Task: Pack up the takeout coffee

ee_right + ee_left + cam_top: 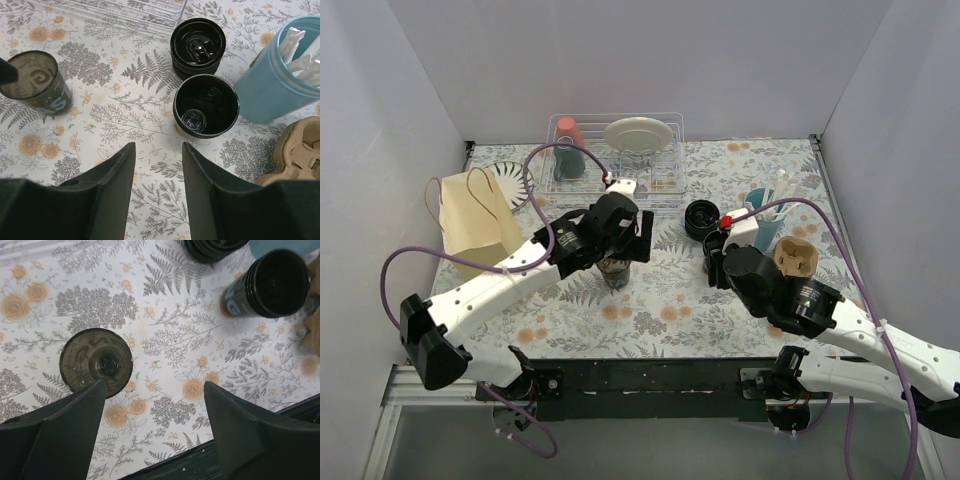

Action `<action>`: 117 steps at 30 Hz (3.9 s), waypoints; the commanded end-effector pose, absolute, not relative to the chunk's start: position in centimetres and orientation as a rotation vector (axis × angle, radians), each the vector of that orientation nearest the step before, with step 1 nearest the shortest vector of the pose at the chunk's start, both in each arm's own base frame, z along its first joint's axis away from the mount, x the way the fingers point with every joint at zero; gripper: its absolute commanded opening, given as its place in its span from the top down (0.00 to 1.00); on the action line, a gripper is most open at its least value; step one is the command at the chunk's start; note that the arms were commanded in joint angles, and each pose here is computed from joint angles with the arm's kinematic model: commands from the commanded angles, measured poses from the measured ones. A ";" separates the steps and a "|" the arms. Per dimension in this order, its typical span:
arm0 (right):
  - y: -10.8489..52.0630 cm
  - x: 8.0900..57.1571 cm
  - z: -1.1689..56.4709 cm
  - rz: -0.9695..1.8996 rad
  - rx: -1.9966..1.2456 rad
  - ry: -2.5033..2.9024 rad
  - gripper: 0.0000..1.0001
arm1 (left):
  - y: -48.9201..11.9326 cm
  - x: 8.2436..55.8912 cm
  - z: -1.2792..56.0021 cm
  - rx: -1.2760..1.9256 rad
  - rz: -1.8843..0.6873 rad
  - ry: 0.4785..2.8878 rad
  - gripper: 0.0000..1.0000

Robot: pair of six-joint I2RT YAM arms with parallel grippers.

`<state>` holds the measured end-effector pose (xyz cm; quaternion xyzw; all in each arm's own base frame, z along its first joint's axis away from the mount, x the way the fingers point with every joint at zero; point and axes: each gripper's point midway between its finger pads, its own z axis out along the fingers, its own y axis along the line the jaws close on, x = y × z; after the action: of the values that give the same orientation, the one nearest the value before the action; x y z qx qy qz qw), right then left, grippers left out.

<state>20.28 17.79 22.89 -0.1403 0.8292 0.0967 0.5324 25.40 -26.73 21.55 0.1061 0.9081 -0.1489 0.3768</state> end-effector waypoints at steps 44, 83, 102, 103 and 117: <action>22.8 40.0 12.6 -0.008 -0.518 2.200 0.50 | -18.9 24.2 20.1 0.219 -0.480 2.068 0.16; 21.9 40.1 13.2 -0.003 -0.466 2.220 0.76 | -18.8 24.5 19.7 0.216 -0.455 2.078 0.17; 24.2 36.0 20.3 0.305 -0.559 2.155 0.83 | -19.6 24.6 21.4 0.195 -0.515 2.066 0.21; 24.9 35.1 23.0 0.400 -0.574 2.075 0.83 | -20.4 24.0 22.2 0.223 -0.577 2.055 0.21; 28.8 15.2 40.0 1.460 -0.912 1.183 0.83 | -24.6 18.7 34.0 -0.078 -1.317 1.908 0.35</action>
<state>20.50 29.17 34.34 -0.3320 0.6276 0.5114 0.4840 21.44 -22.67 30.35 0.0092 0.7934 -0.3972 0.4611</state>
